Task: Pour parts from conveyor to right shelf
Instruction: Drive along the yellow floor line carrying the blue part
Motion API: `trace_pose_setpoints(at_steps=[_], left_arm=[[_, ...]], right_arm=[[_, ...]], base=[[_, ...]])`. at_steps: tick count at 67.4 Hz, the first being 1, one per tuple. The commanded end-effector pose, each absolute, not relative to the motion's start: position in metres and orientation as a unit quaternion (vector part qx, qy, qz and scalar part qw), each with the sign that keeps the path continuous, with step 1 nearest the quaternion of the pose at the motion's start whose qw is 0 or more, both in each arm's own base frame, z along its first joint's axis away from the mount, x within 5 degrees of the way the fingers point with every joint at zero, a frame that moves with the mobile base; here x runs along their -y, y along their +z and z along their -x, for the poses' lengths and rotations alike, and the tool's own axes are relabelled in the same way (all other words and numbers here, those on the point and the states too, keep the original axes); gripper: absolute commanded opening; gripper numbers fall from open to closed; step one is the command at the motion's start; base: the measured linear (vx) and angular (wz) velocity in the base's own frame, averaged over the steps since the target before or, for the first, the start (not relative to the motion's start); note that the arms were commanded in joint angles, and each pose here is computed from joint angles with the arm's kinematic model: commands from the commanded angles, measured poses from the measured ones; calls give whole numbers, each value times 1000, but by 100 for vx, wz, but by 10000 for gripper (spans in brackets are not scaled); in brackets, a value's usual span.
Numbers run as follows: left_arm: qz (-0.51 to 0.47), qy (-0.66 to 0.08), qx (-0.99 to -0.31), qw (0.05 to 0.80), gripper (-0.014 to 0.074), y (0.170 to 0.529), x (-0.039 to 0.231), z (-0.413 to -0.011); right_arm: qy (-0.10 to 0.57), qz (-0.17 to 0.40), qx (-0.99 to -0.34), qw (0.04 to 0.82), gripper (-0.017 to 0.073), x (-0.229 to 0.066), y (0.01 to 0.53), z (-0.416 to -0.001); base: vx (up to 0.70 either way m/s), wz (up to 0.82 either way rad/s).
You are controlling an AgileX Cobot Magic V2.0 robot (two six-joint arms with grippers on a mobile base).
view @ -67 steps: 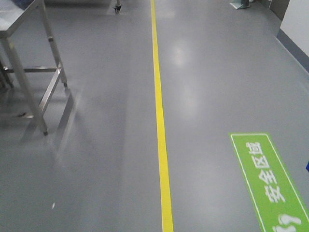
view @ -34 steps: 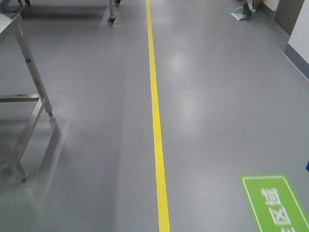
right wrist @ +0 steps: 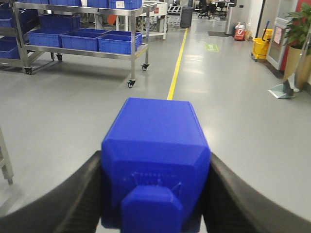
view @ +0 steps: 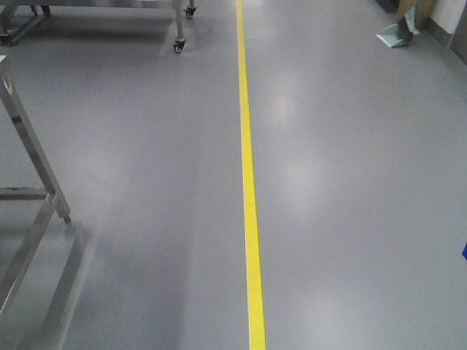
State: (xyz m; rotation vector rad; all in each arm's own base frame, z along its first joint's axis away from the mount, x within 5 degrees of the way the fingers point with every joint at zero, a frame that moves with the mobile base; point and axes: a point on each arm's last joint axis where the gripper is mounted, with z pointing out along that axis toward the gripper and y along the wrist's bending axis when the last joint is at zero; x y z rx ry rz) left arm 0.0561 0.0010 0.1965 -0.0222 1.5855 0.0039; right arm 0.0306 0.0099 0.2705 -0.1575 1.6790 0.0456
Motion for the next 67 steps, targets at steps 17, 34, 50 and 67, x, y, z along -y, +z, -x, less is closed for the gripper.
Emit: trace_pose_setpoints(at_steps=[17, 34, 50, 67], left_arm=[[13, -4, -675, 738, -6, 212, -1, -54], [13, -4, -675, 738, -6, 212, -1, -54], [13, -4, -675, 738, -6, 212, -1, -54], [13, -4, -675, 738, -6, 212, -1, -54]], right_arm=[[14, 62, -713, 699, 48, -9, 286, -30], [14, 62, -713, 699, 48, -9, 286, -30], [14, 62, -713, 699, 48, -9, 286, -30], [14, 62, -713, 699, 48, -9, 286, -30]], base=[[80, 8], [84, -6], [84, -12], [86, -4]])
